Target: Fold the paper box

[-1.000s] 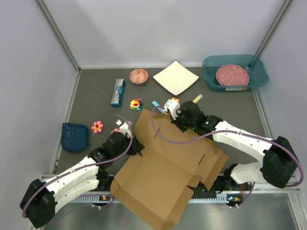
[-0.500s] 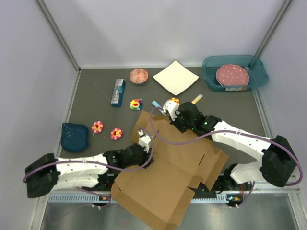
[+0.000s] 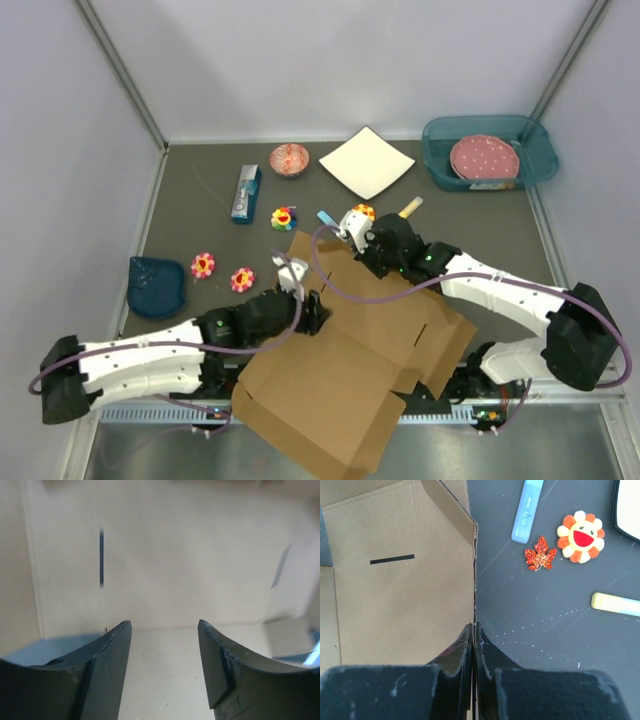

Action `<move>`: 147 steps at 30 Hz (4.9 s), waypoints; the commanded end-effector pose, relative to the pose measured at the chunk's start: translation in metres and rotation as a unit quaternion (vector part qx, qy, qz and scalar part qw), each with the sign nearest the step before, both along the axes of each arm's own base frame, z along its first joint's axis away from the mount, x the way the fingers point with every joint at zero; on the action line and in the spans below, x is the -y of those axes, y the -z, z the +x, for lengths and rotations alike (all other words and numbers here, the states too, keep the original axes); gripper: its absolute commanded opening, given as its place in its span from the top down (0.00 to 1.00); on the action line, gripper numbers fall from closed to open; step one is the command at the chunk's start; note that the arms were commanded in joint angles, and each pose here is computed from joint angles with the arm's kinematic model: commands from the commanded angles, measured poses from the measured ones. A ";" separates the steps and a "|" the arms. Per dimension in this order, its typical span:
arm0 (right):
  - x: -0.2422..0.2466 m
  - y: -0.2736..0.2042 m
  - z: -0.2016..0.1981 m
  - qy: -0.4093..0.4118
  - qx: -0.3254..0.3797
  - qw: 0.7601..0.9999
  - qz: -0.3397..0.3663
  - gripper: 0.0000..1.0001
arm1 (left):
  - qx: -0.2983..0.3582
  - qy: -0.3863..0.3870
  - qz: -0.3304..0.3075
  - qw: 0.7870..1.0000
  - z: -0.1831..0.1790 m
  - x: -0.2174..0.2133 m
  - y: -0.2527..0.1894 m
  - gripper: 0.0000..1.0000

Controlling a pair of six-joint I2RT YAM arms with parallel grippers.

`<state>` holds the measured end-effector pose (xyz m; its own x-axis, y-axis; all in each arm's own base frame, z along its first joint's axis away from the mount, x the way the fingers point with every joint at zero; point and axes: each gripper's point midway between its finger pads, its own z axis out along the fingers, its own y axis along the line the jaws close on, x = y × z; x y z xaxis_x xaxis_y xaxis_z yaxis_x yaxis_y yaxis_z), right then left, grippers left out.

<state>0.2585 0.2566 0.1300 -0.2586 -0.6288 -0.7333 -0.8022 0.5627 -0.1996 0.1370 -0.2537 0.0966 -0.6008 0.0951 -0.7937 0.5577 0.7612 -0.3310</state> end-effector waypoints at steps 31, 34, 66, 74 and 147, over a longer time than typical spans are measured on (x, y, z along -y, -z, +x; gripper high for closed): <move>-0.027 -0.007 -0.016 -0.037 0.030 0.999 -0.006 1.00 | 0.046 -0.108 -0.148 0.982 0.166 0.008 -0.091 0.85; -0.027 -0.012 -0.012 -0.030 0.044 0.999 -0.006 1.00 | 0.022 -0.095 -0.150 0.984 0.154 0.009 -0.075 0.91; -0.017 -0.084 -0.026 -0.018 0.397 0.900 -0.180 1.00 | 0.086 -0.331 -0.210 0.916 0.136 -0.098 -0.088 0.63; -0.008 -0.046 -0.039 -0.013 0.359 0.917 -0.176 1.00 | 0.113 -0.284 -0.211 0.928 0.133 -0.087 -0.082 0.59; 0.010 -0.066 -0.038 0.051 0.351 0.924 -0.141 1.00 | 0.161 -0.132 -0.290 0.934 0.101 -0.002 -0.182 1.00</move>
